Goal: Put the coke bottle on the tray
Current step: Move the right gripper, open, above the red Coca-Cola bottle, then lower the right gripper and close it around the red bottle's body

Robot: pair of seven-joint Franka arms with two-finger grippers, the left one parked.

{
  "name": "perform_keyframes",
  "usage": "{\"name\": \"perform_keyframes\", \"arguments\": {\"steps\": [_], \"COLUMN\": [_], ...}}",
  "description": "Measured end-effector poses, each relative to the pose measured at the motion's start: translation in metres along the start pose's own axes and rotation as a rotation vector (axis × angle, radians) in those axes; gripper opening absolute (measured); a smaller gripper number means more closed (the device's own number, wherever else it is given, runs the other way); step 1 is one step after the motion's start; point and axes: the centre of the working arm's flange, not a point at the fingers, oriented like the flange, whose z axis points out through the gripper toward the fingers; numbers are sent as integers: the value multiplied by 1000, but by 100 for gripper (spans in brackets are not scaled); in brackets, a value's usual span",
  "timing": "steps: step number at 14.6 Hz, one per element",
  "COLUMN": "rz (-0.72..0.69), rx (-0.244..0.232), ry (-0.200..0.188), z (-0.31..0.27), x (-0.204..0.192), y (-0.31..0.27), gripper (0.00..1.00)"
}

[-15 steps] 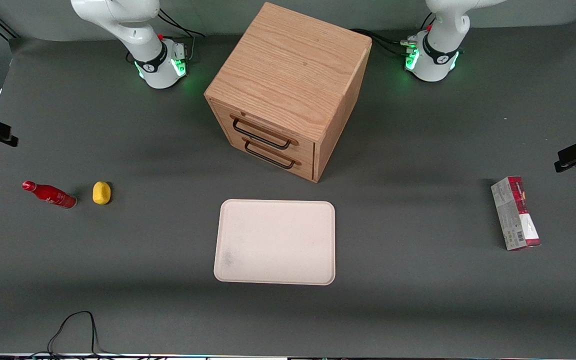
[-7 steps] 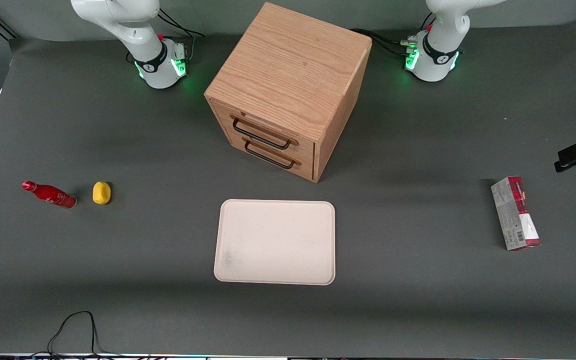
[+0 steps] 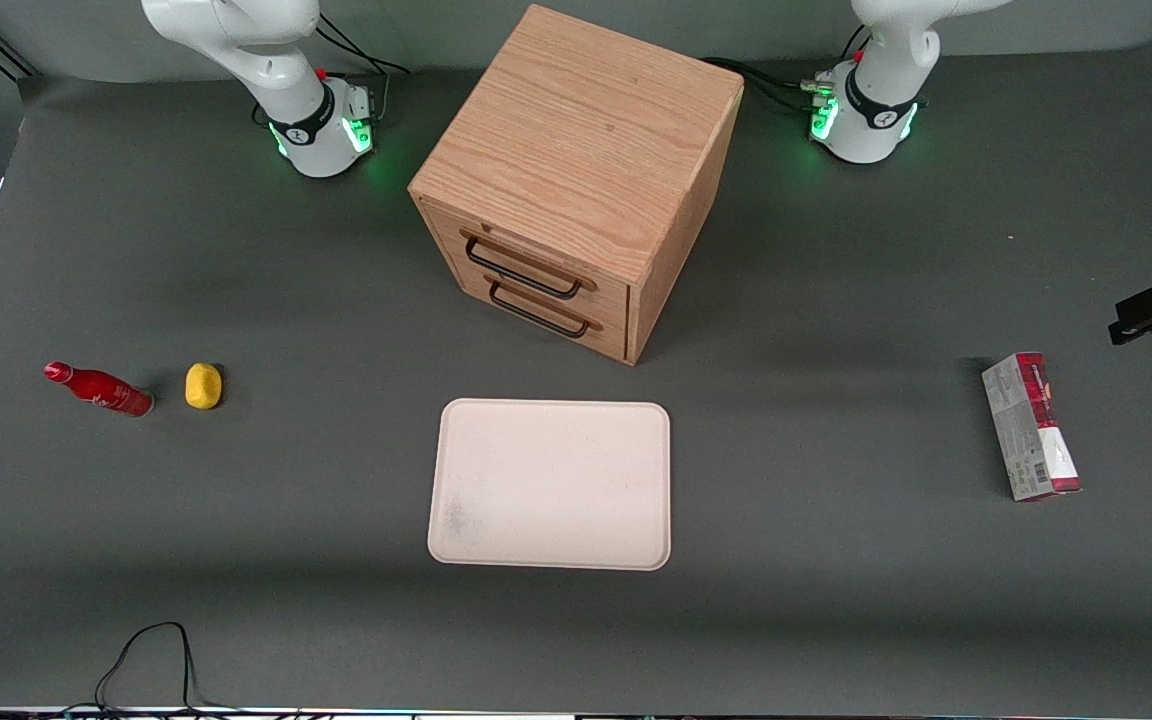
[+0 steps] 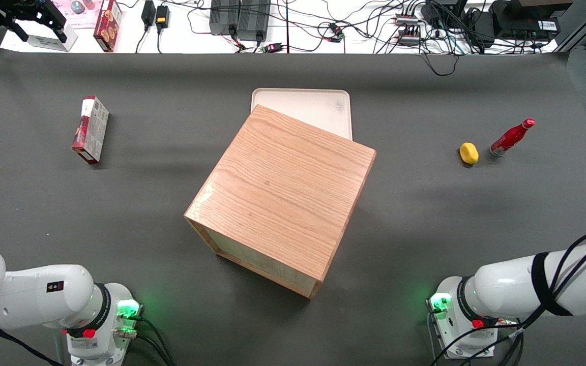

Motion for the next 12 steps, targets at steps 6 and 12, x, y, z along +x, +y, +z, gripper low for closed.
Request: {"name": "perform_keyframes", "arguments": {"steps": [6,12], "rz": [-6,-22], "rx": [-20,23], "ry": [23,76], "z": [89,154], "x": [12,27], "y": [1,-2], "gripper": [100,100]}}
